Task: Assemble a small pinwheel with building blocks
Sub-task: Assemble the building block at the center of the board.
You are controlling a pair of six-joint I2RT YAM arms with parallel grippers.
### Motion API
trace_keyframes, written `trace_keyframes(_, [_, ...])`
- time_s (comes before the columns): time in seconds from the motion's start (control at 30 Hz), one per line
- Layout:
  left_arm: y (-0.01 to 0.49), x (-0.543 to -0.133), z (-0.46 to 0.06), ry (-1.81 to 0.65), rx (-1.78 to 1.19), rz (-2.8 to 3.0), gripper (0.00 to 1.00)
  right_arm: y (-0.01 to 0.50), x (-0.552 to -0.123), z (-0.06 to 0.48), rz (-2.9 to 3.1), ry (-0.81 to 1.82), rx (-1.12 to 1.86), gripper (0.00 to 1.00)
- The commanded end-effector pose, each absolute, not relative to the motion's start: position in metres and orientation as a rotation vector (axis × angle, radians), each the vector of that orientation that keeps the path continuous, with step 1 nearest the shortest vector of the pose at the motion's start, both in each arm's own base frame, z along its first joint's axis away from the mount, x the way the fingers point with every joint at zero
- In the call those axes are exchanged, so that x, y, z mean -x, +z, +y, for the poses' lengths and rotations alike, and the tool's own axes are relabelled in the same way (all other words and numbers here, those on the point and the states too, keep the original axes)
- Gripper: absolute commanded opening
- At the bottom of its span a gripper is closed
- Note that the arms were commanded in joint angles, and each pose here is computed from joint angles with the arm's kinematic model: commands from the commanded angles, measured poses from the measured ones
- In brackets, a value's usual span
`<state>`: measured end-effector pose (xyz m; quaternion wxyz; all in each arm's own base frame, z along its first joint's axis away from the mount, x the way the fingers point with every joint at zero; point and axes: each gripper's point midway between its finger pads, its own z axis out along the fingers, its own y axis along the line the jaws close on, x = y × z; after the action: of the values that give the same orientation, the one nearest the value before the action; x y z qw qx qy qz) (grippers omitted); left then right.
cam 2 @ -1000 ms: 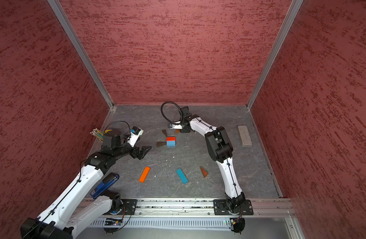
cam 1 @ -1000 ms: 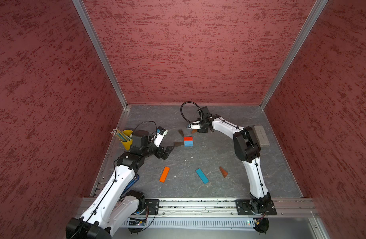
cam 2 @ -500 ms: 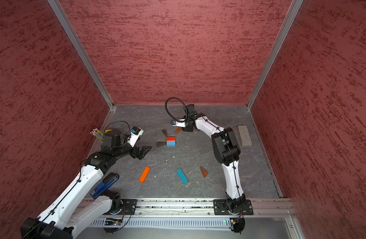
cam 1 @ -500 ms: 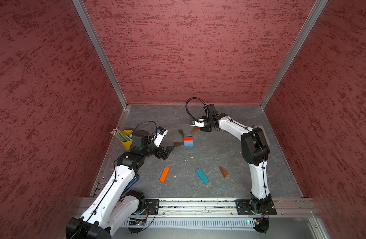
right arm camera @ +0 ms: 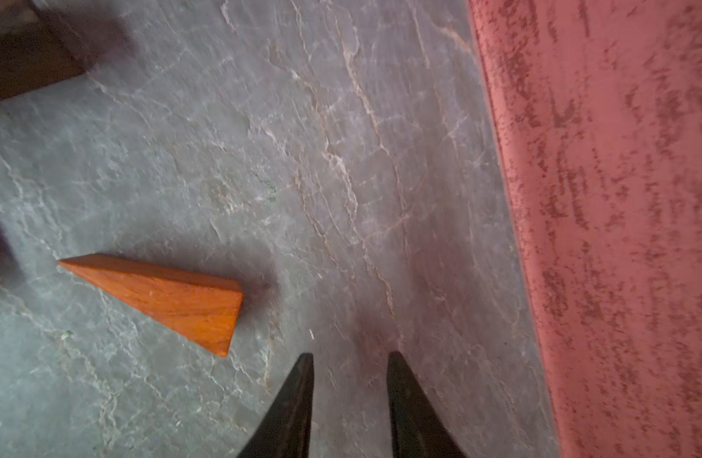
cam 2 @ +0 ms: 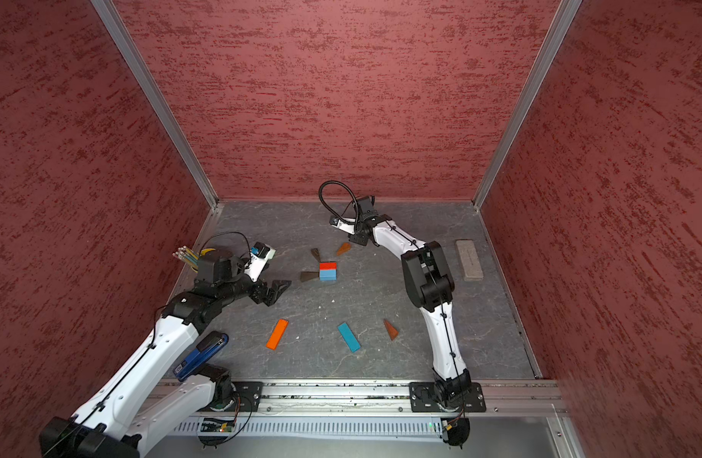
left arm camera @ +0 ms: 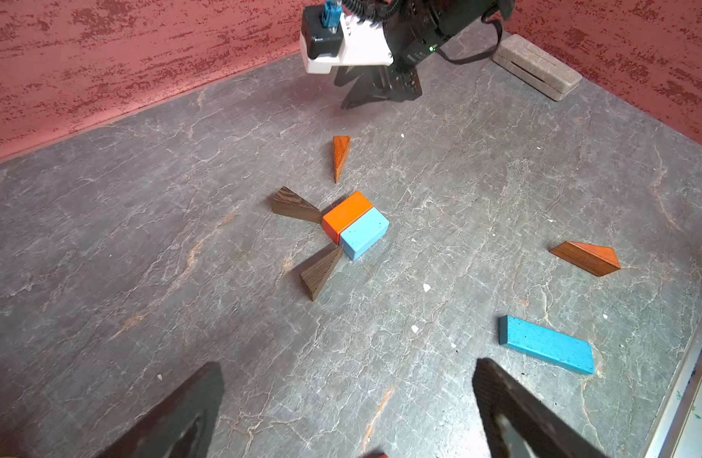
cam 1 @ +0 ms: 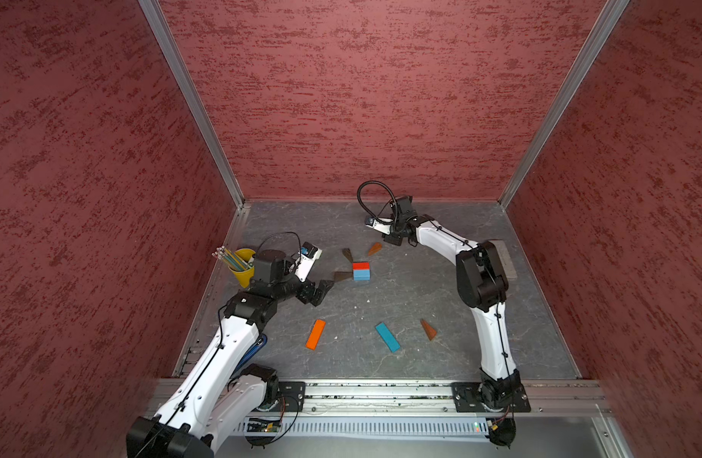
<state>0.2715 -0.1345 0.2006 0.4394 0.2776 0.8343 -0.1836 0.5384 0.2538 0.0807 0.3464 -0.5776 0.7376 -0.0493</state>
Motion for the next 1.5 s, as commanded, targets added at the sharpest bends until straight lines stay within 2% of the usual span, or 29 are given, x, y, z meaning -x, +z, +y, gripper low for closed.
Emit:
trace_keyframes(0.0, [0.2, -0.272, -0.136, -0.468, -0.706, 2.057, 1.0, 0.084, -0.547, 0.252, 1.932, -0.142, 1.445, 0.34])
trace_keyframes(1.47, [0.2, -0.271, -0.139, -0.486, -0.713, 2.056, 1.0, 0.054, -0.536, 0.284, 1.918, -0.027, 1.525, 0.33])
